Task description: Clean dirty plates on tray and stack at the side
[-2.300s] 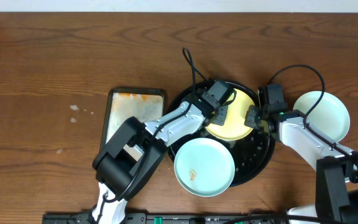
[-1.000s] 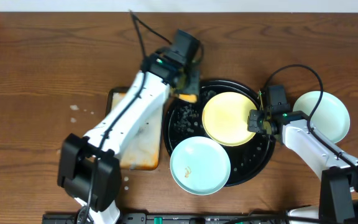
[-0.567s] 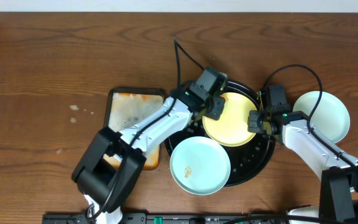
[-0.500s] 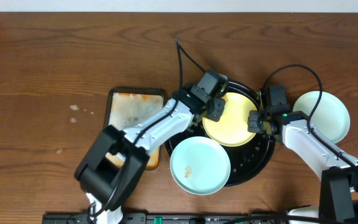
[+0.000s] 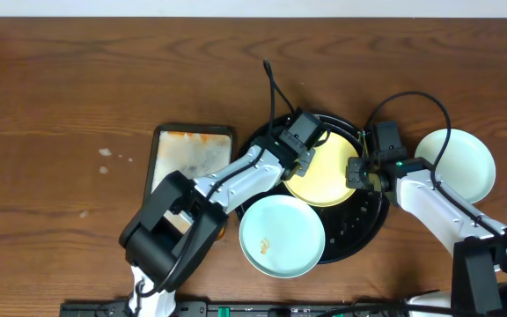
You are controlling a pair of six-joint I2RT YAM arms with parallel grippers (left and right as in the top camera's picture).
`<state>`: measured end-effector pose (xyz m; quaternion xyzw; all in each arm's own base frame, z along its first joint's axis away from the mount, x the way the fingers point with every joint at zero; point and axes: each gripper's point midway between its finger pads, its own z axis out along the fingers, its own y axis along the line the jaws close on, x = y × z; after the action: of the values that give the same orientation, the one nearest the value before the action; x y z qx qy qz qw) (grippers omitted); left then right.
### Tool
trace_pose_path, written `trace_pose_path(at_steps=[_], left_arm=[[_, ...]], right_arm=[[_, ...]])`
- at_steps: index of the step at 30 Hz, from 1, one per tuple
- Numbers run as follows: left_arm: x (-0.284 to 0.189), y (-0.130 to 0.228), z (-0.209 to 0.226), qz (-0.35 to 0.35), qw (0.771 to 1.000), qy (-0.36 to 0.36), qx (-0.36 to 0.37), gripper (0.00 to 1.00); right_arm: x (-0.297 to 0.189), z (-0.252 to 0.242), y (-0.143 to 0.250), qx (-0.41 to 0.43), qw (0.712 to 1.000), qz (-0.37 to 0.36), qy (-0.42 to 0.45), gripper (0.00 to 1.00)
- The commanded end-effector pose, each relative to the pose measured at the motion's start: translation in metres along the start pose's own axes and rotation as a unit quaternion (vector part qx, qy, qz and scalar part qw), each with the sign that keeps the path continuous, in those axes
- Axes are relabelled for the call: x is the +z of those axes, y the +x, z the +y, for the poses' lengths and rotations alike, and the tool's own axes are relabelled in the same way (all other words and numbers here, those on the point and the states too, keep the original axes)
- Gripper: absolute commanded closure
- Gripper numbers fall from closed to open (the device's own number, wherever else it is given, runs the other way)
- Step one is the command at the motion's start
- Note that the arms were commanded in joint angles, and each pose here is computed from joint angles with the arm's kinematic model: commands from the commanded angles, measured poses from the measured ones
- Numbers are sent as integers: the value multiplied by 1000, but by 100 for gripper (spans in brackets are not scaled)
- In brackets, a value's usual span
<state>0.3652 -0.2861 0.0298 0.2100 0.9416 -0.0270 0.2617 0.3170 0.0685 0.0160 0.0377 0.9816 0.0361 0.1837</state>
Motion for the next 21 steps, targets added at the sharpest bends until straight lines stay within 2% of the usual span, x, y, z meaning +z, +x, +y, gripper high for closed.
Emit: trace_pose_path(at_steps=[1,5,12,16,21], left_arm=[[-29,-26,36,-48,997,-64,-11,92],[-56,-39,48,-75,993,-88,-19,91],[-80,-35,60,-69,992,-104,-30,91],[-106,-30,78,-69,986,-107,-104,91],[-142,-21,98,-50,982,-43,-177,91]], right_arm=[[-2,-12,2,-11,1000,-1,28,99],[-2,-12,2,-11,1000,-1,28,99],[-2,-13,1,-13,999,-4,32,99],[-9,-14,-7,-47,998,-18,38,99],[-31,-8,-25,-61,996,-58,29,99]])
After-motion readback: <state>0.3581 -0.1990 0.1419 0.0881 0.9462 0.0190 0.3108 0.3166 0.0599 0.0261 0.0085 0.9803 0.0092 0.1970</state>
